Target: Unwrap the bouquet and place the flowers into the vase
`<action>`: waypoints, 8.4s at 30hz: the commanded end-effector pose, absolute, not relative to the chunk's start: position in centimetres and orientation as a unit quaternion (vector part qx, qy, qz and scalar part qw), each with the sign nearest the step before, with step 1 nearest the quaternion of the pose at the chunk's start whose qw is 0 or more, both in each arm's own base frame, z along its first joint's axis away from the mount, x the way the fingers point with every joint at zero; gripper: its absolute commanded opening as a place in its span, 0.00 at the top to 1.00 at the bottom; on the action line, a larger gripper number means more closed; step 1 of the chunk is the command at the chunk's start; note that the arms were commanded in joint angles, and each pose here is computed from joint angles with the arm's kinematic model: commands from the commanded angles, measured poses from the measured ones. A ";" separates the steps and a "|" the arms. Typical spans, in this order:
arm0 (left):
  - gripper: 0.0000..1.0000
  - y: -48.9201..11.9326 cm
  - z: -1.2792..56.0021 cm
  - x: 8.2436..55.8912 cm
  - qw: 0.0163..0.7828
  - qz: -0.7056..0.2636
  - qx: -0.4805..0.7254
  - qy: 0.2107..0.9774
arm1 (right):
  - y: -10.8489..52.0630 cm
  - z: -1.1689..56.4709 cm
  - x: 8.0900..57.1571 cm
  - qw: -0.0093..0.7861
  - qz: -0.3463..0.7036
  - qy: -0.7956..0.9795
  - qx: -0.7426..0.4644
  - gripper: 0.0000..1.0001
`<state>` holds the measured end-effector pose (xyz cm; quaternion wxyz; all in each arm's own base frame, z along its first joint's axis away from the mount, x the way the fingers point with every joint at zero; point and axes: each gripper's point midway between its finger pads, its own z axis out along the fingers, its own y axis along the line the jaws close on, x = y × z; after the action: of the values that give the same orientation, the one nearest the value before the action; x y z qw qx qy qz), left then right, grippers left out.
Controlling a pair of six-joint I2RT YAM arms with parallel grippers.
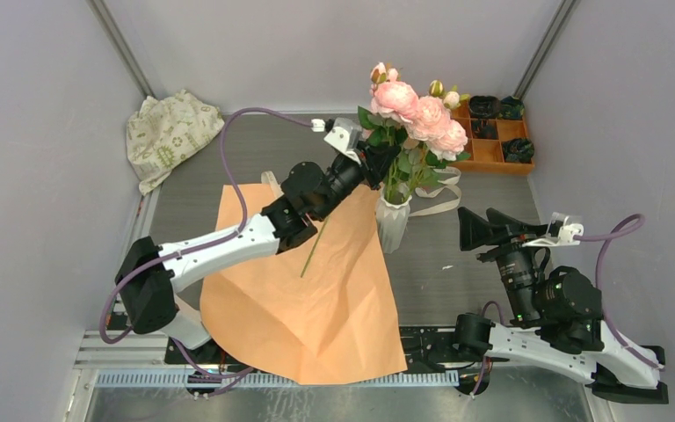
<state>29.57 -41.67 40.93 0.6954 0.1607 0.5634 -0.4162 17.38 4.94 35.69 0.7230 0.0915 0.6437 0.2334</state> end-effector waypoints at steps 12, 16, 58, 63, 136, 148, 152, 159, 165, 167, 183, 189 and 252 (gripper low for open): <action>0.39 -38.1 41.4 26.5 0.698 -0.432 0.122 0.558 | 7.3 36.1 17.8 0.717 0.245 0.647 0.079 0.24; 0.27 -37.5 40.2 26.2 0.689 -0.422 0.125 0.575 | 8.2 36.3 17.9 0.716 0.245 0.650 0.066 0.22; 0.44 -2.3 39.4 19.8 0.700 -0.085 -0.219 0.674 | 43.4 15.6 26.1 0.332 0.063 0.931 -0.138 0.26; 0.44 -1.2 38.8 19.0 0.701 -0.111 -0.226 0.667 | 41.7 12.4 29.6 0.335 0.011 0.940 -0.066 0.26; 0.43 -6.1 37.2 20.4 0.685 -0.140 -0.168 0.695 | 42.2 11.0 29.4 0.291 0.079 0.940 -0.157 0.52; 0.41 -6.6 36.7 20.9 0.688 -0.124 -0.161 0.696 | 45.0 6.3 33.1 0.261 0.096 0.949 -0.150 0.39; 0.41 -6.8 36.7 21.0 0.688 -0.124 -0.160 0.697 | 45.1 5.6 33.4 0.255 0.102 0.951 -0.144 0.41; 0.40 -7.1 36.4 21.1 0.687 -0.123 -0.157 0.698 | 45.7 4.2 33.3 0.241 0.115 0.953 -0.142 0.52; 0.40 -7.0 36.2 21.1 0.687 -0.121 -0.158 0.699 | 46.3 2.7 32.7 0.222 0.127 0.956 -0.145 0.66; 0.40 -6.9 36.1 21.0 0.687 -0.121 -0.158 0.699 | 46.4 2.5 32.6 0.219 0.129 0.956 -0.146 0.72; 0.40 -6.2 36.1 20.8 0.689 -0.118 -0.167 0.695 | 45.6 11.4 33.2 0.294 0.158 0.933 -0.137 0.99; 0.40 -5.1 36.3 20.6 0.693 -0.104 -0.178 0.690 | 43.9 17.9 32.5 0.343 0.177 0.912 -0.136 0.99; 0.41 -9.3 35.8 22.9 0.687 -0.078 -0.144 0.708 | 18.6 55.0 20.4 0.861 0.112 0.490 -0.077 0.99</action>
<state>22.68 -9.08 34.01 0.6760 -0.1216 0.7247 -0.0559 20.52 20.07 53.95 0.8379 -0.1141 0.5186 0.1267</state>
